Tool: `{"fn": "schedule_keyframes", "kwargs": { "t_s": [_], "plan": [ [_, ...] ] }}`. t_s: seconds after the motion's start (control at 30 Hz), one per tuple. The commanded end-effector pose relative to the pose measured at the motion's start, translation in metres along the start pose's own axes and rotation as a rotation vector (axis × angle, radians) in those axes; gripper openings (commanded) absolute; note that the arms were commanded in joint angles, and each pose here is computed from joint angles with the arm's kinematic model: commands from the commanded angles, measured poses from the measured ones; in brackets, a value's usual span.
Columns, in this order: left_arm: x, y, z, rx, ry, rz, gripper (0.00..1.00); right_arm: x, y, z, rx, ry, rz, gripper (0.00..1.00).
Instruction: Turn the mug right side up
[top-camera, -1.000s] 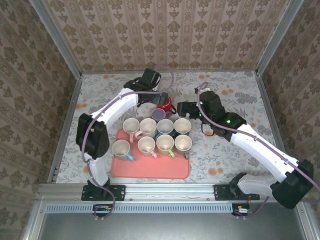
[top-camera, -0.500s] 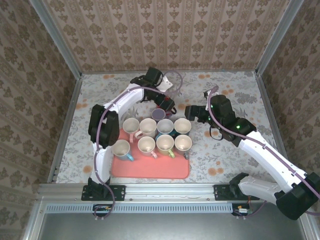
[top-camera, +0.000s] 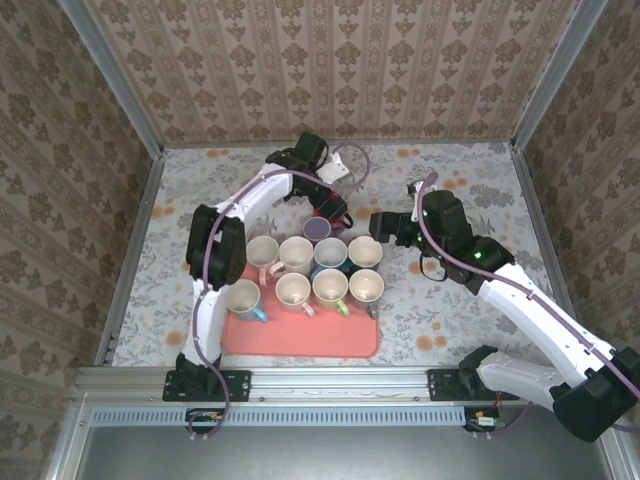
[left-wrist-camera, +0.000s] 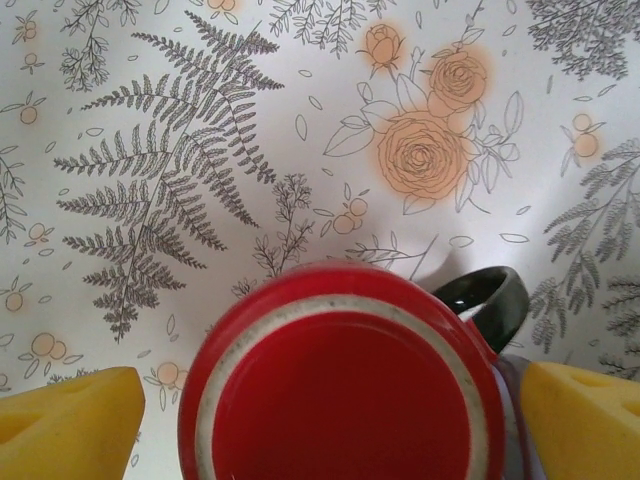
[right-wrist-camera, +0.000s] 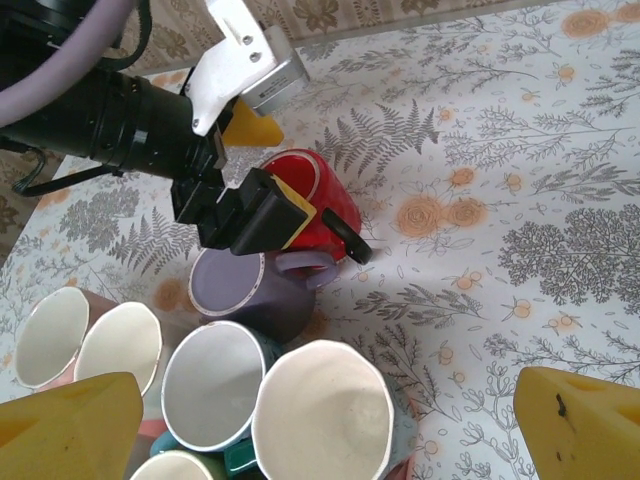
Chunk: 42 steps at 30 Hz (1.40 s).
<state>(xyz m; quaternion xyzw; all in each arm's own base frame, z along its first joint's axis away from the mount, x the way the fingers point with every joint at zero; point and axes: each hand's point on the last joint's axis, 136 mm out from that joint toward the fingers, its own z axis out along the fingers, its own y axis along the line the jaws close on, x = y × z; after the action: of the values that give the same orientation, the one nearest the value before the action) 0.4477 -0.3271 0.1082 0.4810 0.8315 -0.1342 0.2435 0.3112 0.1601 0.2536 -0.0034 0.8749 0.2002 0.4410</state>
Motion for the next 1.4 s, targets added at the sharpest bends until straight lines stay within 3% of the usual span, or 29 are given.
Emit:
{"fn": "schedule_keyframes", "kwargs": {
  "t_s": [0.0, 0.33, 0.53, 0.67, 0.83, 0.93, 1.0, 1.37],
  "plan": [
    [0.01, 0.005, 0.009, -0.006, 0.054, 0.029, 0.95, 0.001, 0.001, 0.002, -0.019, 0.002, -0.007, 0.96],
    [0.022, 0.022, 0.02, 0.005, 0.084, -0.041, 0.83, 0.004, 0.0, 0.008, -0.023, 0.018, 0.008, 0.96],
    [0.029, 0.043, 0.022, -0.076, 0.11, -0.076, 0.71, 0.006, 0.001, 0.012, -0.03, 0.026, 0.021, 0.95],
    [0.035, 0.06, 0.02, -0.149, 0.131, -0.143, 0.85, 0.007, 0.001, 0.013, -0.028, 0.032, 0.022, 0.95],
    [0.034, 0.084, 0.008, -0.213, 0.098, -0.321, 0.85, 0.008, 0.003, 0.015, -0.036, 0.037, 0.031, 0.95],
    [0.03, 0.092, -0.005, -0.2, 0.044, -0.378, 0.93, 0.008, 0.004, 0.016, -0.042, 0.041, 0.035, 0.95],
    [0.026, 0.089, -0.012, -0.189, 0.021, -0.356, 0.99, 0.008, 0.005, 0.015, -0.045, 0.042, 0.035, 0.95],
    [0.038, 0.091, -0.013, -0.192, 0.054, -0.29, 1.0, 0.011, 0.005, 0.018, -0.05, 0.055, 0.036, 0.96]
  ]
}}
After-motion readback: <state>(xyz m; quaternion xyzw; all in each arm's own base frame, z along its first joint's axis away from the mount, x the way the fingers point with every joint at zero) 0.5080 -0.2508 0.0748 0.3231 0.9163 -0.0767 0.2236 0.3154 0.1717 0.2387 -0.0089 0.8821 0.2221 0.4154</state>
